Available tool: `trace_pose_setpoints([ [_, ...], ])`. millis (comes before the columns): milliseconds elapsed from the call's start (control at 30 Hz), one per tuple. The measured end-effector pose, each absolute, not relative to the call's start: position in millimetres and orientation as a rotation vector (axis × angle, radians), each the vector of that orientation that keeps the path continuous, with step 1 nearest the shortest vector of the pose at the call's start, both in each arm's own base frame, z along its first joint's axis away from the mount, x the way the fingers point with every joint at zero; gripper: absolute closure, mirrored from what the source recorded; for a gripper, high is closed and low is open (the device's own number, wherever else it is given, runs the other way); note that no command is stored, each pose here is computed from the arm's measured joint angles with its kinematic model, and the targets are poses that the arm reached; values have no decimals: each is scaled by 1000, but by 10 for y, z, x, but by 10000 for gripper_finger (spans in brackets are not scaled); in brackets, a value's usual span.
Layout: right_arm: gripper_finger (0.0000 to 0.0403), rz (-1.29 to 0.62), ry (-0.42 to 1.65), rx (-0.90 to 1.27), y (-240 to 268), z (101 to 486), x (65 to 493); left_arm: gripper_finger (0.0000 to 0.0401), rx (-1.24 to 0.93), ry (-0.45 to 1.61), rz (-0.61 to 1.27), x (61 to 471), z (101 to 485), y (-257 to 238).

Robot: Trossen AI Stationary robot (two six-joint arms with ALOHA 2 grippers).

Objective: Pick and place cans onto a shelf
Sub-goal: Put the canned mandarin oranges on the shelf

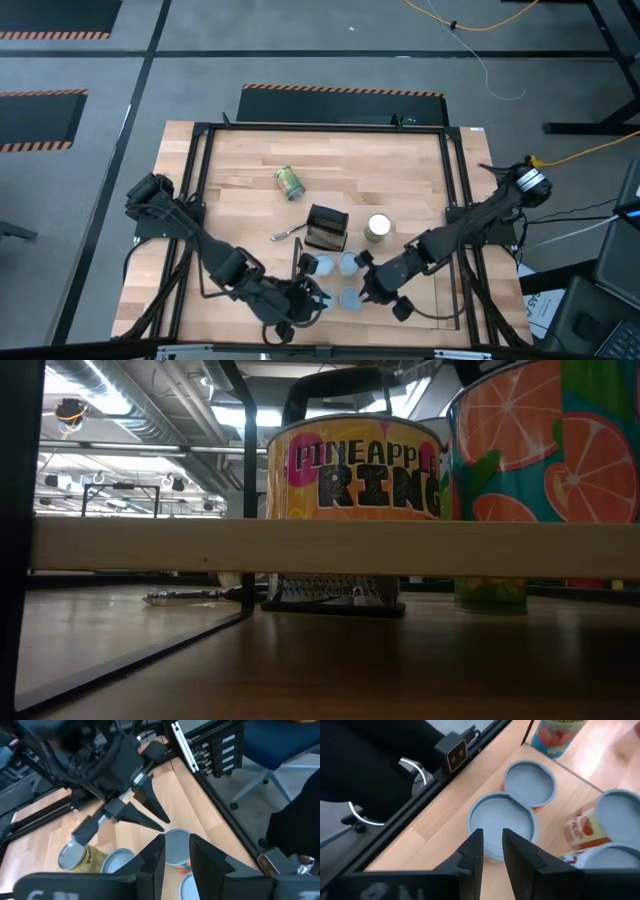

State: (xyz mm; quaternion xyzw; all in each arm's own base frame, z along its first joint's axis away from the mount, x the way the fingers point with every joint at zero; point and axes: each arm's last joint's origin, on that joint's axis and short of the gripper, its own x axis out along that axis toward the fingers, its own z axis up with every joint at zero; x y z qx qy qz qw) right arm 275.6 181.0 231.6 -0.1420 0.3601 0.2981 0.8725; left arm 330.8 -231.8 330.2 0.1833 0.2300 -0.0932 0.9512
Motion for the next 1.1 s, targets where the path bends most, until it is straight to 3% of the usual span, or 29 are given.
trace_pose_setpoints([
  [1100,326,662,769,-236,1947,2187,2788,320,373,464,-198,3285,3299,-2357],
])
